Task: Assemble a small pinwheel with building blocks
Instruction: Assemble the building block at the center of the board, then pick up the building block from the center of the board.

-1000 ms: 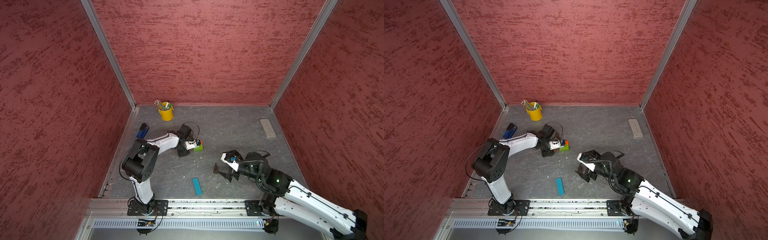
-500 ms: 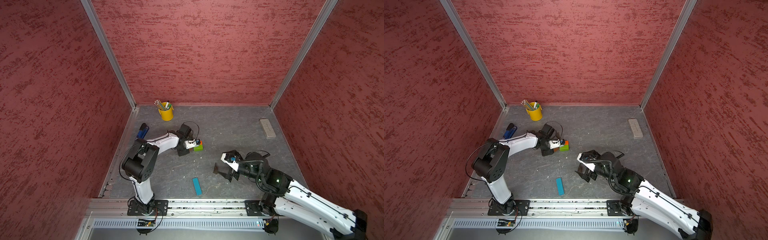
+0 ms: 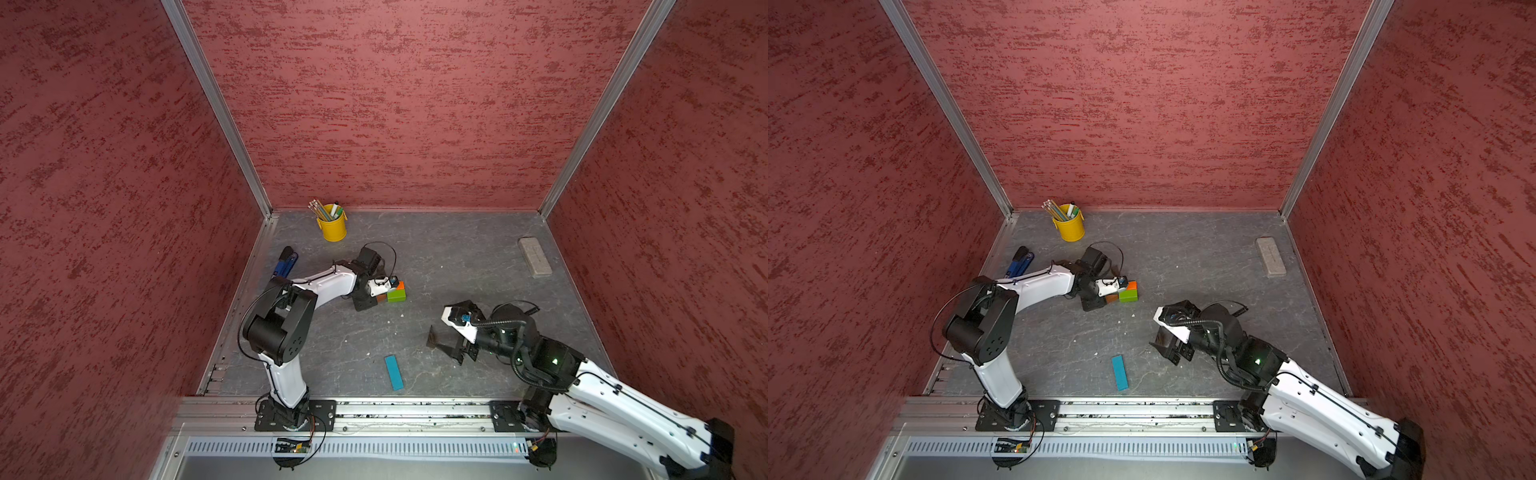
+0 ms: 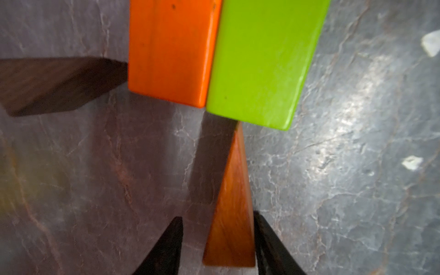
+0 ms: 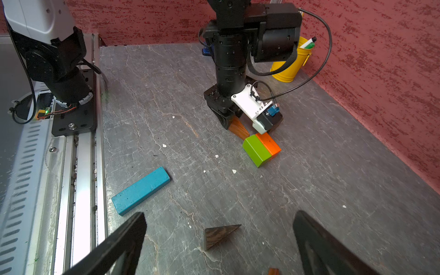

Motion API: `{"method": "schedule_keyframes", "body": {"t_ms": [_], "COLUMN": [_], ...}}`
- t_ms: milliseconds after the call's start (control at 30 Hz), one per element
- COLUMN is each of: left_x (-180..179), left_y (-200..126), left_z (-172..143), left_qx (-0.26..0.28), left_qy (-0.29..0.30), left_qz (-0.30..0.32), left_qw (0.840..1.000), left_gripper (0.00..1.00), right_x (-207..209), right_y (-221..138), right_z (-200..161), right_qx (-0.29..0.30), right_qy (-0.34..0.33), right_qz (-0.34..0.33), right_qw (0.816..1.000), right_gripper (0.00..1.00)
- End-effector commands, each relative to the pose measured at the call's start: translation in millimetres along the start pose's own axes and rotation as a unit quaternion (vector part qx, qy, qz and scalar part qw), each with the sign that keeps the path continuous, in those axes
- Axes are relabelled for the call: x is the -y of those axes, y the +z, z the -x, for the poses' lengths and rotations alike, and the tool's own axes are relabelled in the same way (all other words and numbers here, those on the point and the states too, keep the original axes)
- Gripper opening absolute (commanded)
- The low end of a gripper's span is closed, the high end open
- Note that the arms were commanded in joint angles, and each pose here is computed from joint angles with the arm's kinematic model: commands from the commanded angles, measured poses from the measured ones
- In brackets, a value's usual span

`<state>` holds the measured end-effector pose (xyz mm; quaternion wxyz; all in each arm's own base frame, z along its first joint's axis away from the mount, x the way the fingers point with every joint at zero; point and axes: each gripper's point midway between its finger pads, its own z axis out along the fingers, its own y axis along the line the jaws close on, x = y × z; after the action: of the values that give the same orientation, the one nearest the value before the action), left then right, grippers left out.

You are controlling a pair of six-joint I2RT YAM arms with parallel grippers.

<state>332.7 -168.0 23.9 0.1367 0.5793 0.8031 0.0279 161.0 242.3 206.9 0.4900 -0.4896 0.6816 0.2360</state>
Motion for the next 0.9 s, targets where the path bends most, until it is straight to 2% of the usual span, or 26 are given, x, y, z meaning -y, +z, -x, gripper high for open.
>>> {"method": "schedule_keyframes", "body": {"t_ms": [0,100,200,267,400,500,533,567,600,700,767,867], "left_x": [-2,1,-8,-13,-14,-5,-1,3,7,17,21,41], "left_y": [-15,-31,-54,-77,-129,-174,-189,-201,-213,-236,-242,-238], "left_z": [3,6,6,6,7,11,13,15,17,24,29,40], "left_qx": [0.019,0.049,0.084,0.118,0.19,0.251,0.276,0.3,0.328,0.398,0.43,0.446], "left_qy": [-0.008,-0.025,-0.068,-0.1,-0.138,-0.157,-0.163,-0.169,-0.177,-0.208,-0.241,-0.251], "left_qz": [0.011,0.014,0.043,0.06,0.1,0.113,0.114,0.112,0.109,0.091,0.068,-0.014], "left_qw": [1.0,0.998,0.993,0.986,0.967,0.948,0.94,0.932,0.922,0.889,0.867,0.859], "left_gripper": [0.51,0.53,0.54,0.57,0.64,0.71,0.78,0.93,1.0,1.0,1.0,1.0], "right_x": [0,15,36,51,63,79,86,92,100,116,115,95], "right_y": [0,-6,-16,-21,-13,-5,-5,-5,-6,-13,-20,-25], "right_z": [-1,4,11,19,32,41,43,40,31,-15,-45,-75], "right_qx": [0.004,0.013,0.029,0.044,0.042,-0.032,-0.063,-0.094,-0.133,-0.244,-0.296,-0.334], "right_qy": [0.008,0.011,0.013,0.026,0.047,0.004,-0.022,-0.042,-0.055,-0.051,-0.033,-0.035], "right_qz": [-0.002,-0.049,-0.111,-0.154,-0.17,-0.191,-0.201,-0.202,-0.2,-0.168,-0.14,-0.078], "right_qw": [1.0,0.999,0.993,0.987,0.983,0.981,0.977,0.974,0.969,0.954,0.944,0.939], "right_gripper": [0.99,0.99,0.99,0.99,0.99,0.99,0.98,0.98,0.98,0.96,0.92,0.9]}}
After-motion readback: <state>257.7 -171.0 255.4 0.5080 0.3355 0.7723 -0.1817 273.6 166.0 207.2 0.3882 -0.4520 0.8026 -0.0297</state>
